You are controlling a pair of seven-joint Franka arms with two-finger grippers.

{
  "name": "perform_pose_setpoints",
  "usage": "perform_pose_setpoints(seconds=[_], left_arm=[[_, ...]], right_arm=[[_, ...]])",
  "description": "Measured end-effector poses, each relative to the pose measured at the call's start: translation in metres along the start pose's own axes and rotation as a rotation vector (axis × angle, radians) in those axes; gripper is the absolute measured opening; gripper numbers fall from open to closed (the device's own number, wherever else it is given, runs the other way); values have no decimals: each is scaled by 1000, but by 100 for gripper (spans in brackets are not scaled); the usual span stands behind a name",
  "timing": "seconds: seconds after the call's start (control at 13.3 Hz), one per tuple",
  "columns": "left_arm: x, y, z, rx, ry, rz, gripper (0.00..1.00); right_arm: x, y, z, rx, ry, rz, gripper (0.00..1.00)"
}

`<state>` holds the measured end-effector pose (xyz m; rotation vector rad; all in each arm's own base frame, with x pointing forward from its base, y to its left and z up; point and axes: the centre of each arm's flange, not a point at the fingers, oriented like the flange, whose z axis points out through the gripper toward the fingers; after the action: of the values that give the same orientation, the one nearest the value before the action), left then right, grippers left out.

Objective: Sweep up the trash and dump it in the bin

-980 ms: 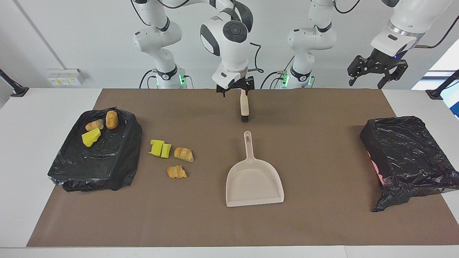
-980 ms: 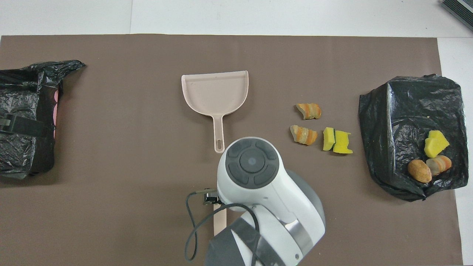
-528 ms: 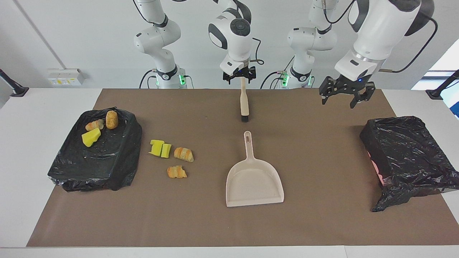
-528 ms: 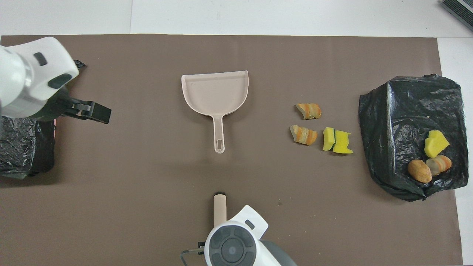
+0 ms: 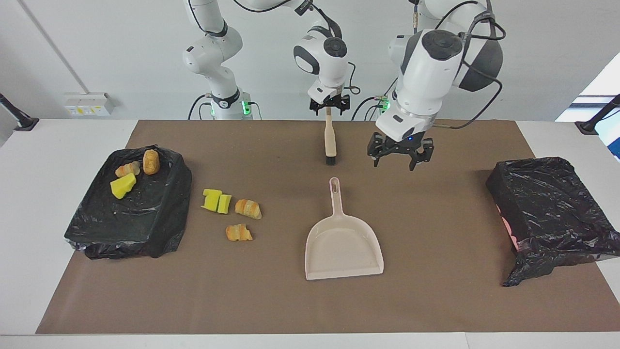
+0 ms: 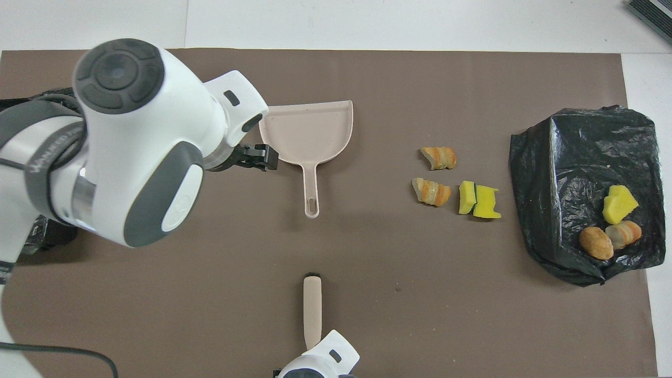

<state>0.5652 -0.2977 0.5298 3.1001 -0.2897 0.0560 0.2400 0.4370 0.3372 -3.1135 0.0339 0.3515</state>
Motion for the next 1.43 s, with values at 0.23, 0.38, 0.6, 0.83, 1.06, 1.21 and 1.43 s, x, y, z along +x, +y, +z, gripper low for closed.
perform_pose_setpoints(seconds=[0.23, 0.38, 0.6, 0.83, 1.06, 1.21, 1.43], left_arm=[[8, 52, 54, -11, 14, -19, 100], [15, 68, 90, -18, 24, -27, 100], [13, 71, 141, -27, 42, -28, 100], [3, 83, 170, -26, 34, -30, 100], [0, 89, 176, -24, 27, -23, 93], [0, 88, 177, -21, 24, -25, 85], [-1, 86, 180, -12, 7, -31, 44]], right_arm=[[1, 1, 1, -1, -1, 3, 93], [-1, 1, 2, -4, -4, 2, 66], [-4, 0, 3, -5, -5, 14, 28], [-3, 0, 3, -6, -7, 18, 26], [-1, 3, -1, -35, -34, 26, 26], [9, 12, -15, -50, -44, 49, 26], [38, 52, -57, -72, -34, 74, 26]])
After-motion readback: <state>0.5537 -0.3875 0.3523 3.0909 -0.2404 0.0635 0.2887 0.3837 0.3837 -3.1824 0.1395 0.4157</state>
